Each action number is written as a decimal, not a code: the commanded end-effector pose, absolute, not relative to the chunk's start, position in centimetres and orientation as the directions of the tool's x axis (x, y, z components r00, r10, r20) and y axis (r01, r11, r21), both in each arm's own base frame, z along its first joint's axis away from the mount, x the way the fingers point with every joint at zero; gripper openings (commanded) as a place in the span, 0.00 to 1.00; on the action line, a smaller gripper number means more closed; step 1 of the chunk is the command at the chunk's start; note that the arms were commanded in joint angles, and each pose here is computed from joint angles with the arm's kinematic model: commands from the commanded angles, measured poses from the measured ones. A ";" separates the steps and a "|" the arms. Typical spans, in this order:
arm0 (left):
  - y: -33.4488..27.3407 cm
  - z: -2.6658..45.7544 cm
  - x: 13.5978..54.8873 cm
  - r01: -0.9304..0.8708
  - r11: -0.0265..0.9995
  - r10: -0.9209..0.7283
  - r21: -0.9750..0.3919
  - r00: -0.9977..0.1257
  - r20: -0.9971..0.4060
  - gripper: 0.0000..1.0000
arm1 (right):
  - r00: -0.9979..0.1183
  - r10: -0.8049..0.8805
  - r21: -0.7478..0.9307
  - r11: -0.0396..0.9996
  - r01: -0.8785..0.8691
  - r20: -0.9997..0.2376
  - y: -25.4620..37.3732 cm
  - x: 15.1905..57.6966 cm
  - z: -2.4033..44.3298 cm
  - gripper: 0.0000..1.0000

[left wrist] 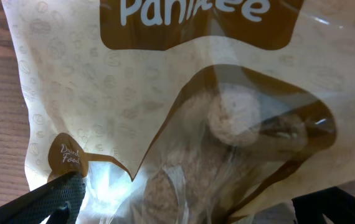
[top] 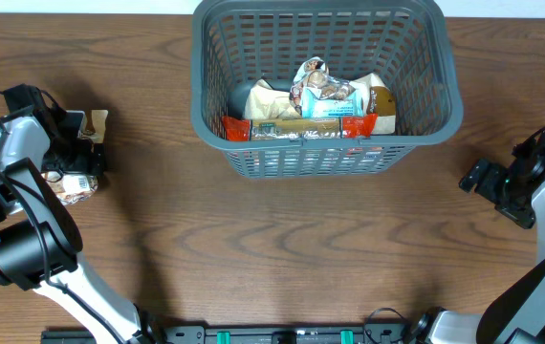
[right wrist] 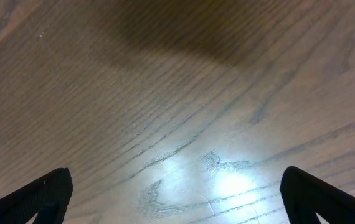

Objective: Pack container
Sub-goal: 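Move the left gripper to the PaperTree bag and grasp it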

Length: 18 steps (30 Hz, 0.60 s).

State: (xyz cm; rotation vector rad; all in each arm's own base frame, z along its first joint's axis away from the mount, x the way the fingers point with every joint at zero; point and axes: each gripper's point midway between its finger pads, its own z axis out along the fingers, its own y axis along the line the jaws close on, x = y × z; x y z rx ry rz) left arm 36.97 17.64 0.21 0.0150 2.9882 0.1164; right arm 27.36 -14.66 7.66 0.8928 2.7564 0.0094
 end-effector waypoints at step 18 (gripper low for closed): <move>17.0 -2.0 35.6 -0.054 0.997 -0.051 0.047 -0.996 -0.073 0.32 | -0.796 0.563 0.084 0.824 0.560 -0.220 -14.2 27.2 7.7 0.99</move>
